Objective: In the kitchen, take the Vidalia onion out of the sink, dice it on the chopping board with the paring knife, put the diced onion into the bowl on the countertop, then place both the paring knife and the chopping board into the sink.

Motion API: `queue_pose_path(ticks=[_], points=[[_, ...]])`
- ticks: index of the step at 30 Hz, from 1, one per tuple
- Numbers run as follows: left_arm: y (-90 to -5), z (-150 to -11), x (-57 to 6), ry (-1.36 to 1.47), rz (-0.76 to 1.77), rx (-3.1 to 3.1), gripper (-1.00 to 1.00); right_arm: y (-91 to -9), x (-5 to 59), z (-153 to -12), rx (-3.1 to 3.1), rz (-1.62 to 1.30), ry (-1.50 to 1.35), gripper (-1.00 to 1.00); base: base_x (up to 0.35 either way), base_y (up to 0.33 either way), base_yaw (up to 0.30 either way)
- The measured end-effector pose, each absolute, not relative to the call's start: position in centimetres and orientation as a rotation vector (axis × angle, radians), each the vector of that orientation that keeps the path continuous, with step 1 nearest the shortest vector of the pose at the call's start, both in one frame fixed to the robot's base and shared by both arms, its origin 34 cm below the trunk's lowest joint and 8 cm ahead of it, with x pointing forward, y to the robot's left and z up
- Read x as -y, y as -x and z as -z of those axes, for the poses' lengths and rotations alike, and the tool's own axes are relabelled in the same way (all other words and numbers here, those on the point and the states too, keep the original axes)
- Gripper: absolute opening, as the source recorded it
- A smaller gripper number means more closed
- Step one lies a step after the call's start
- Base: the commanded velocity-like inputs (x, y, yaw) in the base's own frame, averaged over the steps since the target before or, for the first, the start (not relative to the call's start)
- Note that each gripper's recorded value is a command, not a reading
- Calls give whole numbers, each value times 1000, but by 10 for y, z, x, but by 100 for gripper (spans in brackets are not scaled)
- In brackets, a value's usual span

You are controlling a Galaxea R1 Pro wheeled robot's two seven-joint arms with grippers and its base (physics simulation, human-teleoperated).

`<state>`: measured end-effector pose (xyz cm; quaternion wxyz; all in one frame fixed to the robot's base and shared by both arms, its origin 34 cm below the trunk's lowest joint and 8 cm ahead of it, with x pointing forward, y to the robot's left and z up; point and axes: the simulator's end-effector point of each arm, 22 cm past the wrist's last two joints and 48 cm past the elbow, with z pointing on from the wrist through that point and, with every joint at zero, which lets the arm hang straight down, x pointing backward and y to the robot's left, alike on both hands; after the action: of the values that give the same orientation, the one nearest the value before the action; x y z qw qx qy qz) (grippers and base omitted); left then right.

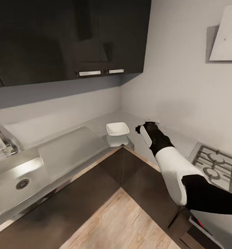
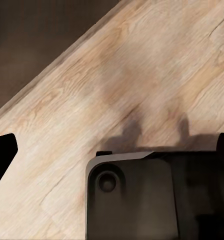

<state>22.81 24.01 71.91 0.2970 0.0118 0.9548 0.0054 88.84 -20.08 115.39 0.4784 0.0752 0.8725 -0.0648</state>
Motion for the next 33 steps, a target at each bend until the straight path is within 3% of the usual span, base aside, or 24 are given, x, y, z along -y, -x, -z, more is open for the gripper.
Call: queue_pose_path(ticks=[19,33], points=[[-228,-719,-240,-32,-15,-2540,100,-888,200,-1153,-2131,156,-182,100,252,-199,238],[-227,-718,-240,-33,-15,-2543,100,-888,203,-1151,-2133,160,-185,100,224,-224,22]])
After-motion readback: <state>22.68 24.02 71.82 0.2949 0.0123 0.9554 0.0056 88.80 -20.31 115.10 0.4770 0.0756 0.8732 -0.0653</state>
